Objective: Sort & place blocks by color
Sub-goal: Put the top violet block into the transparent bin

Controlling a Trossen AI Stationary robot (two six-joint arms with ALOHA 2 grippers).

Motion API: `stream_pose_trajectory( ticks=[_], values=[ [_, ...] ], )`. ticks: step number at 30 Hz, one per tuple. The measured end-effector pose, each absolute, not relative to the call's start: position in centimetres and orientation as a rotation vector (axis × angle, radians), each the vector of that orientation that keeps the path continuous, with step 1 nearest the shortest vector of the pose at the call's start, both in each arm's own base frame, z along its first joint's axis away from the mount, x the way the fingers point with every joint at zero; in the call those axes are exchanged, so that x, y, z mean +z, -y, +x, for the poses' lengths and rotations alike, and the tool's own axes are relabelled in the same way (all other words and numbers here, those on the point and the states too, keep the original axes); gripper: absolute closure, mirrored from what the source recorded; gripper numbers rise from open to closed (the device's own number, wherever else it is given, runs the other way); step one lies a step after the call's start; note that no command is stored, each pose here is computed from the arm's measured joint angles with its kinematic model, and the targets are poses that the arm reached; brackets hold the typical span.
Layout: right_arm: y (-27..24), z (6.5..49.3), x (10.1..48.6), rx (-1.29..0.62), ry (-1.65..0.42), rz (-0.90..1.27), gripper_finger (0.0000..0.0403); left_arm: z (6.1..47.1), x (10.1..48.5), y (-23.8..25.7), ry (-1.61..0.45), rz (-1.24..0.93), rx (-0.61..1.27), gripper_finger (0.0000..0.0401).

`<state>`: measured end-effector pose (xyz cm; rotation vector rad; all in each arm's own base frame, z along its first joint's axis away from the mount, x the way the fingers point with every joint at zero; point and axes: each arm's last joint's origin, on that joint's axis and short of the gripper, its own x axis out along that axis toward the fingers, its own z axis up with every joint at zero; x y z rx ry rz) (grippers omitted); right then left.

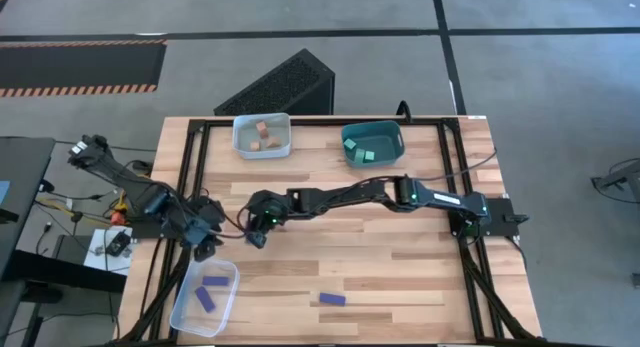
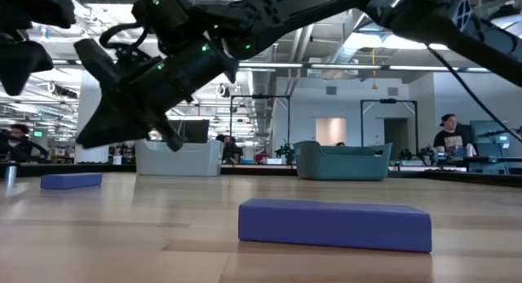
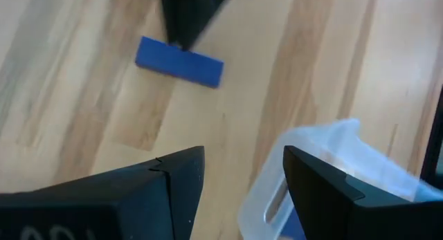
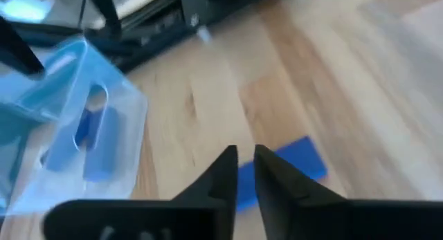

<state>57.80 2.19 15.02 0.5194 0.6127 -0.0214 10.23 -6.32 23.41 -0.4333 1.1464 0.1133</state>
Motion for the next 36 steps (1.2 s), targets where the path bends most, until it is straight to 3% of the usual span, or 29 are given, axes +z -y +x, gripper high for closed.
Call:
stream_pose_trajectory(
  ticks=[8,19,29,36],
  values=[
    [-1.5,58.1,14.2,0.026,-0.626,0.503,0.0396,10.8,23.4,5.3,-1.101,-0.467,0.211,0.0218],
    [0.2,58.3,12.5,0.020,-0.621,0.448,0.0399,11.2,23.5,4.6,-1.085,-0.458,0.251,0.0218],
    [-0.4,57.9,10.6,0.037,-0.736,0.506,0.0399,11.3,23.5,4.5,-1.095,-0.486,0.246,0.0218],
    [-0.9,55.8,13.2,-0.036,-0.926,0.507,0.0400,11.3,23.5,4.5,-1.094,-0.487,0.247,0.0218]
  ],
)
